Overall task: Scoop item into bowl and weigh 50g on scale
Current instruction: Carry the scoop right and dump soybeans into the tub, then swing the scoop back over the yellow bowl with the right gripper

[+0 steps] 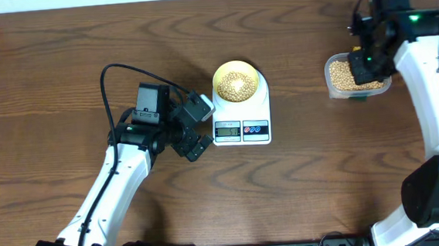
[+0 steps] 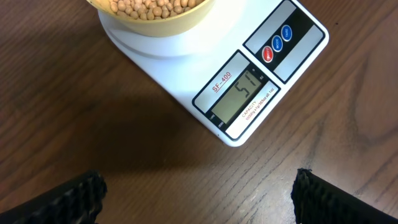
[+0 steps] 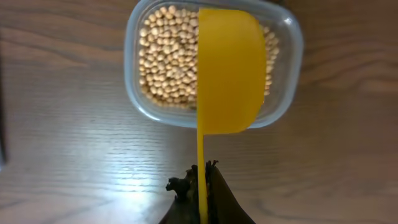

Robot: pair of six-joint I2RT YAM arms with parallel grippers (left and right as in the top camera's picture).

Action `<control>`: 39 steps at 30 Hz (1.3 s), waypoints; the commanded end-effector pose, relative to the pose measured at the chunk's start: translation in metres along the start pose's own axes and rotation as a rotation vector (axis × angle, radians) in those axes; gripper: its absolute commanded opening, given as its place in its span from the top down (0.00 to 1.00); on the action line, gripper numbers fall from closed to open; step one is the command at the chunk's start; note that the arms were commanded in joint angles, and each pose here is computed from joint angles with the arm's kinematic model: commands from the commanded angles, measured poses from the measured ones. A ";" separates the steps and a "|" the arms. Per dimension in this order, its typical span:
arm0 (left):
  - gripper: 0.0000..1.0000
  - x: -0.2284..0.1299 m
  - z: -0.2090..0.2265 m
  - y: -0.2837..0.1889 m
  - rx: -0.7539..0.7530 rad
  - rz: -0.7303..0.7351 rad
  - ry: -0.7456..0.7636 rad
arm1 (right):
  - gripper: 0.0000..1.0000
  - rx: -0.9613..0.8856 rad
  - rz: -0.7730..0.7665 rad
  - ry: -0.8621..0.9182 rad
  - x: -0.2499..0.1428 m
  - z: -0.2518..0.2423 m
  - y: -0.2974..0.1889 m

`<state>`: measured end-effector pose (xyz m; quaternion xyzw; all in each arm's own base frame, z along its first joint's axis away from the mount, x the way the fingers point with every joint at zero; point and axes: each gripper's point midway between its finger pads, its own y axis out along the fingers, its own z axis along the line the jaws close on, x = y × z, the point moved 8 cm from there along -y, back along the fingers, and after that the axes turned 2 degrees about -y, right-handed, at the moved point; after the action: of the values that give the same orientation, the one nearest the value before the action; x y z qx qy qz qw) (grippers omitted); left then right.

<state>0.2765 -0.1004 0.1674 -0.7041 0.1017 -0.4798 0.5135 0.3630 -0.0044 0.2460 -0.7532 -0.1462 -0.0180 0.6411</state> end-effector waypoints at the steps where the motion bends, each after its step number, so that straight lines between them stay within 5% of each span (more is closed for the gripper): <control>1: 0.02 0.002 0.000 -0.004 -0.001 -0.018 0.015 | 0.99 -0.176 0.002 -0.018 0.004 -0.002 -0.007; 8: 0.02 0.002 0.000 -0.004 -0.001 -0.018 0.015 | 0.99 -0.179 -0.024 0.010 0.008 0.006 -0.008; 20: 0.02 0.002 0.000 -0.004 -0.001 -0.018 0.015 | 0.99 0.514 -0.347 -0.003 0.076 0.097 0.000; 39: 0.02 0.002 0.000 -0.004 -0.001 -0.018 0.015 | 0.99 0.542 -0.381 -0.275 0.072 0.206 -0.009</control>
<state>0.2765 -0.1004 0.1674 -0.7041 0.1017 -0.4798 0.5135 0.4050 0.1991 0.2239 -0.5206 -0.3534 -0.0057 0.7772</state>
